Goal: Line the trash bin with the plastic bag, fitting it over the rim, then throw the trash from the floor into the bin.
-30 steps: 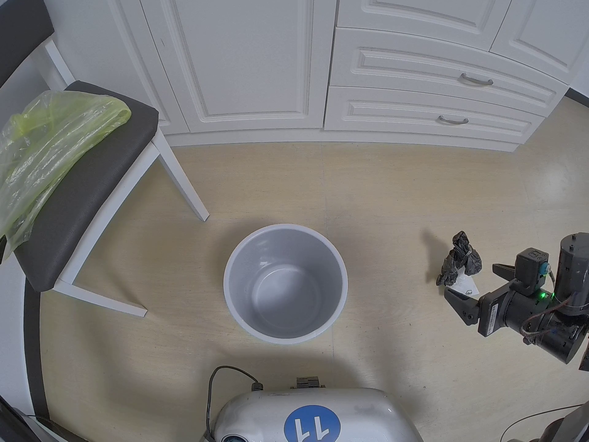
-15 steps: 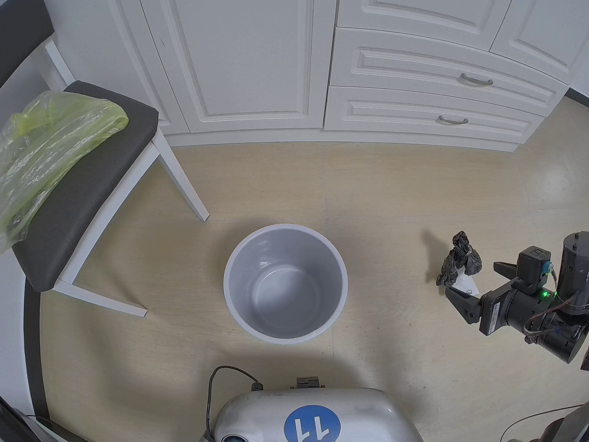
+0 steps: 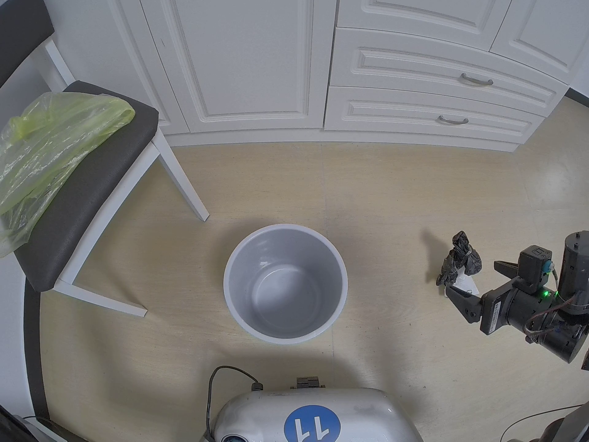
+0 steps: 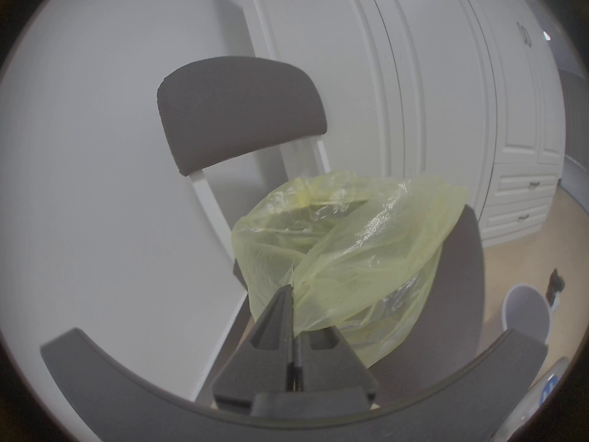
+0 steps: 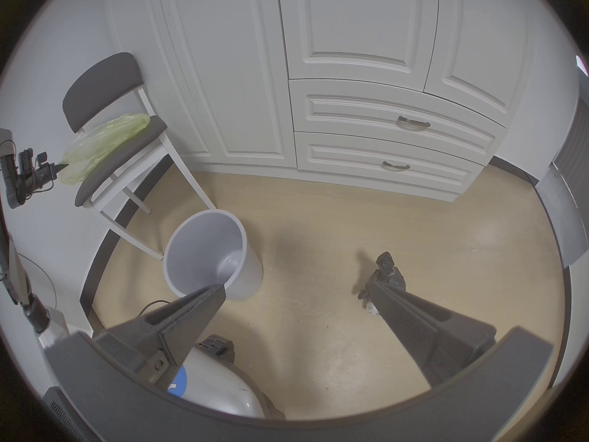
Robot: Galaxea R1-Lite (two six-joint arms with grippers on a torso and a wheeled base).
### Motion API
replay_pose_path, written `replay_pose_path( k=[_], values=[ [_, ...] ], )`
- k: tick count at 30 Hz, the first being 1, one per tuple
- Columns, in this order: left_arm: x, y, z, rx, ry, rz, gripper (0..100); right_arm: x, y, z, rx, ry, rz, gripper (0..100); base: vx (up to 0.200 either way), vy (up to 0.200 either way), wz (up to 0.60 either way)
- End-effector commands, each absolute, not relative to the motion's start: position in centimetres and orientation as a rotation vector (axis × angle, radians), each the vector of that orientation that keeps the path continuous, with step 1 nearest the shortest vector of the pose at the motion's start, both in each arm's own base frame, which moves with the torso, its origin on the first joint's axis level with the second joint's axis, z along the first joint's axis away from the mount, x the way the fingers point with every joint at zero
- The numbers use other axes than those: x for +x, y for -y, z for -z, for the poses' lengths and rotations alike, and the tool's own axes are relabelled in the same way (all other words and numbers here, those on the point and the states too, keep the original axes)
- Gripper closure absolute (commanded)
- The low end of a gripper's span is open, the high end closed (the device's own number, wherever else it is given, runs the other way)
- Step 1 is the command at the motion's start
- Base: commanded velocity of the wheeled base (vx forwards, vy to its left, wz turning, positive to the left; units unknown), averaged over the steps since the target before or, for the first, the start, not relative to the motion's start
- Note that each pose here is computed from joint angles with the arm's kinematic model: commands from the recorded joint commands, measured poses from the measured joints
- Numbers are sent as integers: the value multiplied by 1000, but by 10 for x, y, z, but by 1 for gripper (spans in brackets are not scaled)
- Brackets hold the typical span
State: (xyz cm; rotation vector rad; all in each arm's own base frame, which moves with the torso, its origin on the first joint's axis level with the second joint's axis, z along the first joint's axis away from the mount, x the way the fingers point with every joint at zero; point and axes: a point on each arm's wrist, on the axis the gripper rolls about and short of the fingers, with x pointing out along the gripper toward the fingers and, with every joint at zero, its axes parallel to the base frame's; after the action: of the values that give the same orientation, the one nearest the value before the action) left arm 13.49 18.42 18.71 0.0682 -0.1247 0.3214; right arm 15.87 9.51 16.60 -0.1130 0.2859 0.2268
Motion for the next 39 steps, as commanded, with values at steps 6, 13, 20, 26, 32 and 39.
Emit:
replay_pose_path(
  k=[6, 13, 20, 26, 32, 39],
  values=[
    [130, -135, -217, 1, 247, -156, 100, 153, -102, -169, -102, -256, -272, 0, 0, 0, 0],
    [124, -92, -234, -98, 326, 21, 100, 154, -112, -166, -89, -217, -306, 0, 0, 0, 0],
    [115, -64, -246, -112, 384, 153, 100, 149, -119, -166, -78, -210, -351, 0, 0, 0, 0],
    [114, -49, -253, -255, 392, 286, 100, 145, -122, -166, -69, -209, -375, 0, 0, 0, 0],
    [100, -29, -269, -381, 451, 421, 100, 145, -124, -166, -59, -211, -383, 0, 0, 0, 0],
    [94, -16, -269, -410, 444, 521, 100, 141, -129, -168, -39, -206, -413, 0, 0, 0, 0]
  ],
)
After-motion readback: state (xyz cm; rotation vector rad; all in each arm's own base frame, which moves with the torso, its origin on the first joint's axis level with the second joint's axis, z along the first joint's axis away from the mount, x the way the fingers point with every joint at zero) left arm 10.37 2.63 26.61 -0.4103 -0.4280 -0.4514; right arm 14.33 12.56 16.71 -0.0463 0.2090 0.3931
